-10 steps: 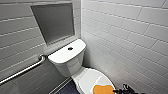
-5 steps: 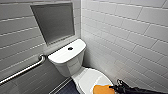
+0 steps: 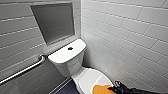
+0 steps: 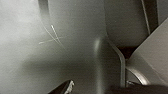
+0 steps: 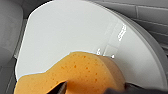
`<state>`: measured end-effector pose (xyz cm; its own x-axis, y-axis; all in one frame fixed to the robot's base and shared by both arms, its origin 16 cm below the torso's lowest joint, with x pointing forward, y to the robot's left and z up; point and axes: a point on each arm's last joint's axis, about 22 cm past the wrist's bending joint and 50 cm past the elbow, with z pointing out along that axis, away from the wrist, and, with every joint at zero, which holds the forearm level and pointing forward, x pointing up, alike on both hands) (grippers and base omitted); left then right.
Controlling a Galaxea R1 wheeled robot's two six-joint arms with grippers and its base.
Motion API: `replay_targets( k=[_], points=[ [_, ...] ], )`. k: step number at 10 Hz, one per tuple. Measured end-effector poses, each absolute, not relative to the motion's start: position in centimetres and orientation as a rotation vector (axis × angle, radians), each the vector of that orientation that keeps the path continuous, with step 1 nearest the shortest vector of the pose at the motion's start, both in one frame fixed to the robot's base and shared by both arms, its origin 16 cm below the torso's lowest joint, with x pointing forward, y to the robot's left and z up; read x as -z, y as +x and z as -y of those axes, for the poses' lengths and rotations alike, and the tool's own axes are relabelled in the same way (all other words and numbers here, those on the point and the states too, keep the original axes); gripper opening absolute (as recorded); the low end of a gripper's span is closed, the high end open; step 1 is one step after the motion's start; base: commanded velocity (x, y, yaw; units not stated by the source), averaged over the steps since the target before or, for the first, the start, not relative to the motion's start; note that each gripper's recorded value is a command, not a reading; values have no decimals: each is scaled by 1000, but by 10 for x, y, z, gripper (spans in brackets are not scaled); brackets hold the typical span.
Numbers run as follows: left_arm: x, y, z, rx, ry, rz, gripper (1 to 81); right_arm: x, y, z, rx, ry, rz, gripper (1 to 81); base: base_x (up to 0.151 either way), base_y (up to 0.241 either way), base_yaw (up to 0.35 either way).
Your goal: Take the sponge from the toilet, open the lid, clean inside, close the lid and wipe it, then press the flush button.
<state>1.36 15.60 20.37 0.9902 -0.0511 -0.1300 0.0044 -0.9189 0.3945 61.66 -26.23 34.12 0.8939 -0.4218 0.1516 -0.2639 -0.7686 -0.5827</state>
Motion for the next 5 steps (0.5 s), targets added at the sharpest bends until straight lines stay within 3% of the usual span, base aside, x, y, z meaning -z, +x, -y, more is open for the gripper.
replay_targets(
  k=[5],
  points=[
    [-203,14,-163,193,2738,36,811,-317,628,234,412,-2505,-475,811,0,0,0]
  ],
)
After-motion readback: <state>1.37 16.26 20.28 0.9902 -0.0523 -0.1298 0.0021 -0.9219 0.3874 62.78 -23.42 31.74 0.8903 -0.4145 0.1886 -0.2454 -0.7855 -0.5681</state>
